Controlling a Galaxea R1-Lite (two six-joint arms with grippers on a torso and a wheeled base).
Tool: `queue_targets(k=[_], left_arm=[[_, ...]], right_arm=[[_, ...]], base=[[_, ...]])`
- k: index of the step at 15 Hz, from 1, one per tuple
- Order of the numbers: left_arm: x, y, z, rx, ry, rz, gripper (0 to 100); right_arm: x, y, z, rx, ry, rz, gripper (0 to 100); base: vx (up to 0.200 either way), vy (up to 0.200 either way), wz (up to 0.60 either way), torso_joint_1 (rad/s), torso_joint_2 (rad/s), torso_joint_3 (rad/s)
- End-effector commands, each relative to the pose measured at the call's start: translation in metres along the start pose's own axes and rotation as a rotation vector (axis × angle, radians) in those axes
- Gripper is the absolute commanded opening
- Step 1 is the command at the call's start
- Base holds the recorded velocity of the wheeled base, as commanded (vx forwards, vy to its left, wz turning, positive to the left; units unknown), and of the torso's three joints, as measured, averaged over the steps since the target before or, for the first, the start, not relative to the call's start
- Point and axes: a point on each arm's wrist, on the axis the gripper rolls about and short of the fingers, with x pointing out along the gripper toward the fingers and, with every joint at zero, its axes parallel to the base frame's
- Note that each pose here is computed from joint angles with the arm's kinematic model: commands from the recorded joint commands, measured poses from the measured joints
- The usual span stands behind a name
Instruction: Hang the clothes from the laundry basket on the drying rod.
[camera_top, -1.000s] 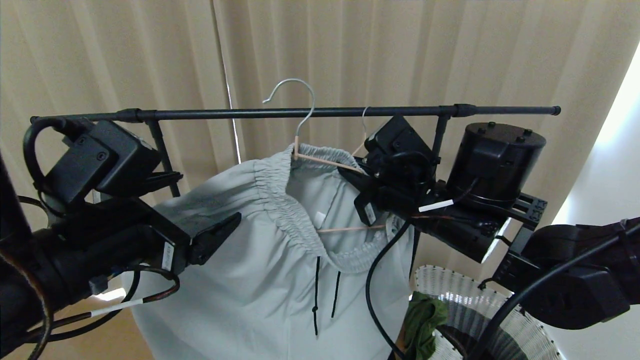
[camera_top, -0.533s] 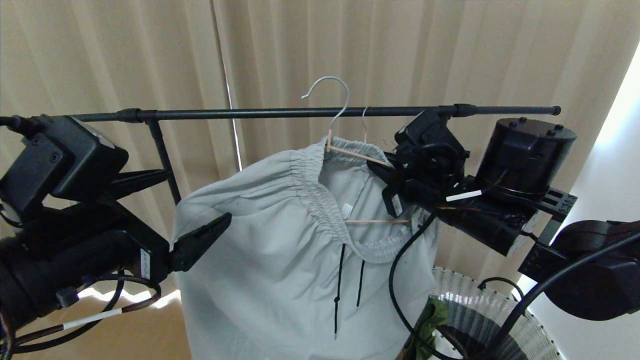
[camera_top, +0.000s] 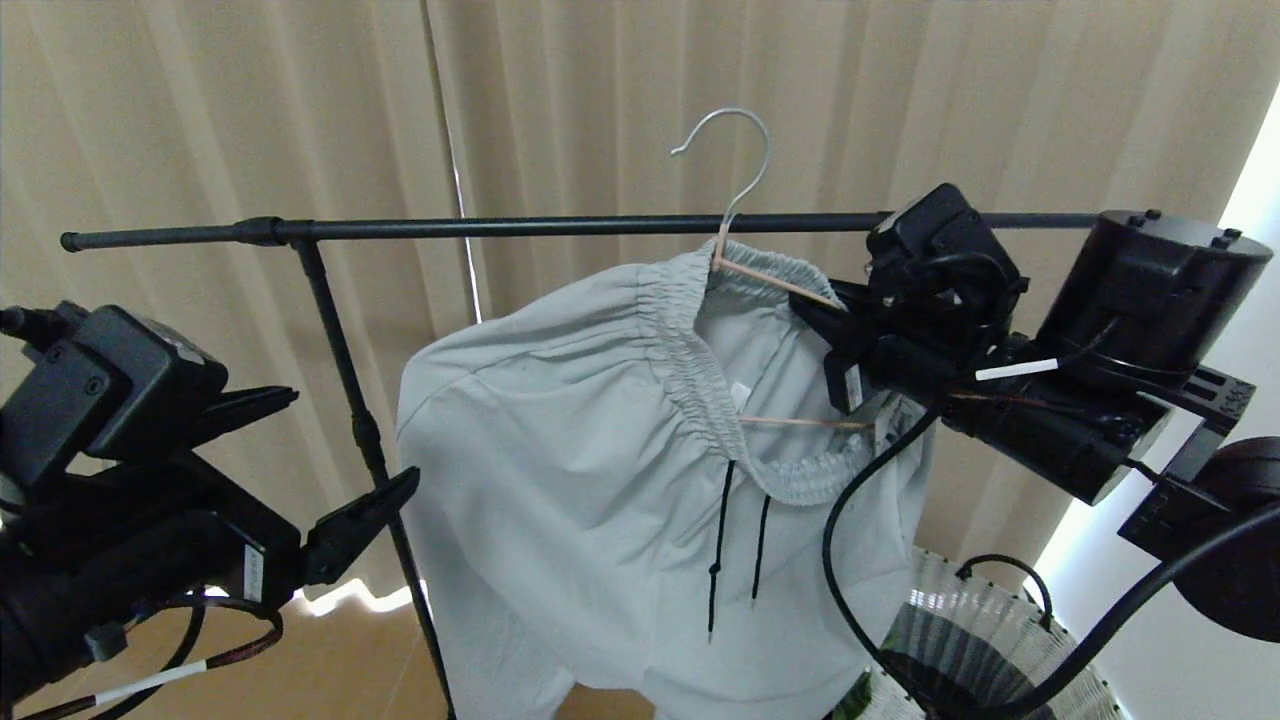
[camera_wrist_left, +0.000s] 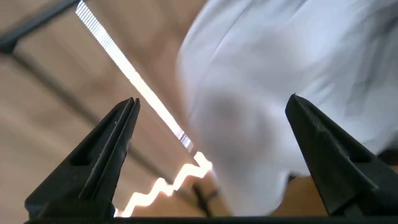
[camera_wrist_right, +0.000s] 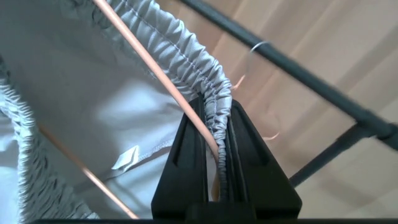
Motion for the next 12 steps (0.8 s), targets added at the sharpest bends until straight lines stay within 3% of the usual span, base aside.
queue_targets(k=[1, 9, 12], left_arm=[[0.009, 0.007, -0.019, -0.012, 0.100, 0.050, 100], [0.029, 0.000, -0.029, -0.009, 0.155, -0.037, 100], [0.035, 0.001, -0.025, -0.021, 0.092, -0.038, 100]], right_arm=[[-0.008, -0.008, 0.011, 0.004, -0.036, -0.024, 0], [-0.018, -0.015, 0.024, 0.036, -0.089, -0.032, 0], [-0.021, -0.016, 0.027, 0.054, -0.100, -0.030, 0]], base=[[0.000, 0.000, 0.00, 0.000, 0.00, 0.000], [0.000, 0.000, 0.00, 0.000, 0.00, 0.000], [0.000, 0.000, 0.00, 0.000, 0.00, 0.000]])
